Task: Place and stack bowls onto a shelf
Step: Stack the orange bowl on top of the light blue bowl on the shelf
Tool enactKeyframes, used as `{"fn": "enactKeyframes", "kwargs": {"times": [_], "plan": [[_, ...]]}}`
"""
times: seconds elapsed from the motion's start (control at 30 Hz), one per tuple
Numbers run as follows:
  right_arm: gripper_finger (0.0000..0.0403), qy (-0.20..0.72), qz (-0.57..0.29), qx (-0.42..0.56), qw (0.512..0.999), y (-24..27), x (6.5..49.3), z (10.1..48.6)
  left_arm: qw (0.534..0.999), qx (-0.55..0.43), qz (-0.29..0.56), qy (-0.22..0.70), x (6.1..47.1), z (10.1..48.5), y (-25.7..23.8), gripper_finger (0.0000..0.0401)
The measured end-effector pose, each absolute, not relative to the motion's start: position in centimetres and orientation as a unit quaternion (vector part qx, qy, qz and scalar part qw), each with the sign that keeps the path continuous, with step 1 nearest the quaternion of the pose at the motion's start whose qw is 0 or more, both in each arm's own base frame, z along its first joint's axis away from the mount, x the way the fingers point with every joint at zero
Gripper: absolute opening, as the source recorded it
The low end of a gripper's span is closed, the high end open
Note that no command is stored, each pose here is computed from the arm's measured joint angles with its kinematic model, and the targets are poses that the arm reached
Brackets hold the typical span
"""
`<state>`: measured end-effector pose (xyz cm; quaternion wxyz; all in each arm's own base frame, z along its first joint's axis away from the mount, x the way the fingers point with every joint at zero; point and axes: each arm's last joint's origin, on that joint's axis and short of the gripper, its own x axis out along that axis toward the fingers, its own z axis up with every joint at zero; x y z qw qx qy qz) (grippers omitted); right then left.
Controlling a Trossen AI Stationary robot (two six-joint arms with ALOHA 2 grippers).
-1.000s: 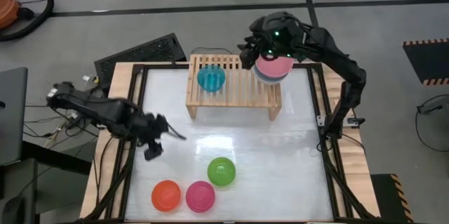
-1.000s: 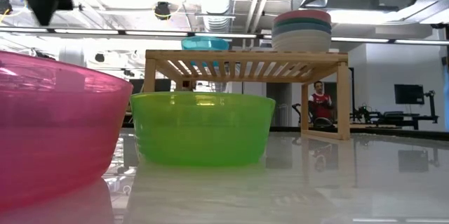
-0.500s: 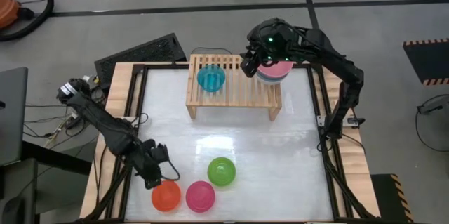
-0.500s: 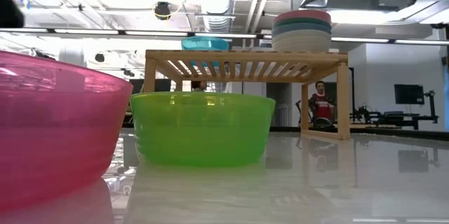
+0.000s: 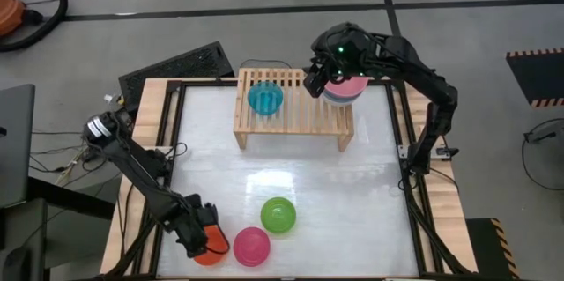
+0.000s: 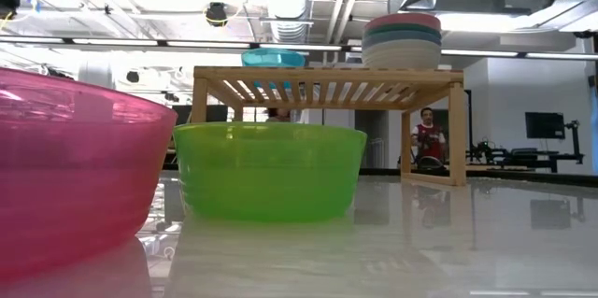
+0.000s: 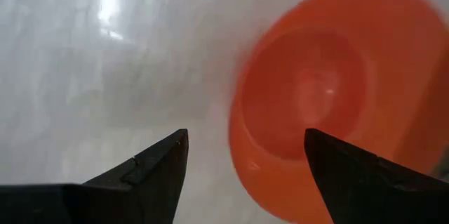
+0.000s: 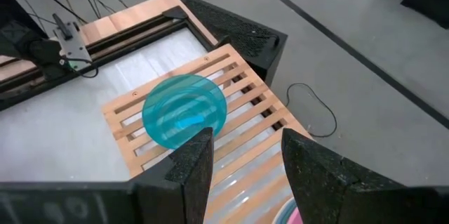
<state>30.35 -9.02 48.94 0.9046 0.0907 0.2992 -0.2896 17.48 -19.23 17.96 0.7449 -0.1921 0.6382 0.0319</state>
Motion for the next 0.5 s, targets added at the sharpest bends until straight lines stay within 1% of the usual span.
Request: {"fn": "enactKeyframes", "kwargs": {"times": [0.17,0.3,0.4,0.5], "plan": [[0.0194,0.301,-0.285,0.089,0.906,-8.7,30.4,48.9,0.735,-0.179,0.044,0.652,17.6,16.8,-19.5,0.0250],[0.0194,0.305,-0.279,0.085,0.907,-8.4,30.5,48.9,0.720,-0.198,0.048,0.663,17.5,16.4,-19.6,0.0207],[0.0194,0.316,-0.275,0.082,0.905,-8.1,30.4,48.7,0.711,-0.230,0.069,0.661,17.3,16.7,-19.6,0.0170],[0.0194,0.326,-0.272,0.081,0.902,-7.9,30.3,48.6,0.710,-0.274,0.103,0.640,17.1,17.4,-19.6,0.0148]]}}
